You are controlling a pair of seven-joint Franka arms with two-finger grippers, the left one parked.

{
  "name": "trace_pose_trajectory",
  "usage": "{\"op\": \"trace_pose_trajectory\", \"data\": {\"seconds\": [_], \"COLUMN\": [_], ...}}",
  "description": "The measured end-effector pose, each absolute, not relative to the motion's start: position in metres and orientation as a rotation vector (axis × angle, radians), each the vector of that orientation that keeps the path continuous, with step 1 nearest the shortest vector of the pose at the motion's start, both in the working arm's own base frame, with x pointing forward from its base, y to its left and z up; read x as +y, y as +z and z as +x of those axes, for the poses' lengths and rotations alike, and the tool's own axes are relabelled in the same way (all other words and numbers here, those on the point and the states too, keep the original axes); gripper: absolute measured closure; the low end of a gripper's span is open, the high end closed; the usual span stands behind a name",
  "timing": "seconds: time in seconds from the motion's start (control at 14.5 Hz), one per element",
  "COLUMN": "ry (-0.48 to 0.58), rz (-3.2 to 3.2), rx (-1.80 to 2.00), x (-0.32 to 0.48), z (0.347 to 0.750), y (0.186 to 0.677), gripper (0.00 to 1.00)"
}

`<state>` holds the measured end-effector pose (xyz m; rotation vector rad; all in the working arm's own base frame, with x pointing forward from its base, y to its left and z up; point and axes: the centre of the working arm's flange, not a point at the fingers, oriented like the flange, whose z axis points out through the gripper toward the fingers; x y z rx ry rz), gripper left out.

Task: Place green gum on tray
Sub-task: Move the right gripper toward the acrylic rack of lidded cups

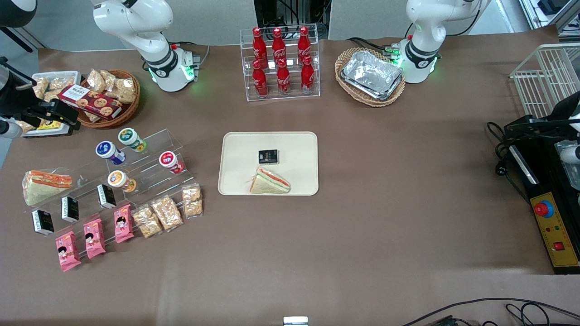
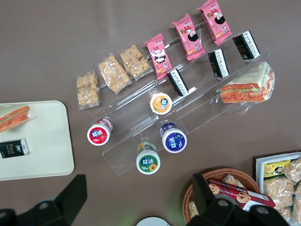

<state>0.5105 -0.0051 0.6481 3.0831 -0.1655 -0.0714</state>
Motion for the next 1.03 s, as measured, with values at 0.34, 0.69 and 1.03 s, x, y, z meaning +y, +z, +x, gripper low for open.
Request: {"op": "trace_pose_trajectory", "data": {"seconds": [0.34,0.69,1.03], "ry": [-0.036,0.018,0.062], "rz": [3.09,3.101,3.11], "rx": [-0.14,-0.126,-0.129], "x": [-0.005,-0.005,-0.008], "z": [0.492,0.443,0.418], "y": [0.623,0.579,0.539], "gripper": [0.0,0.0,0.0]}}
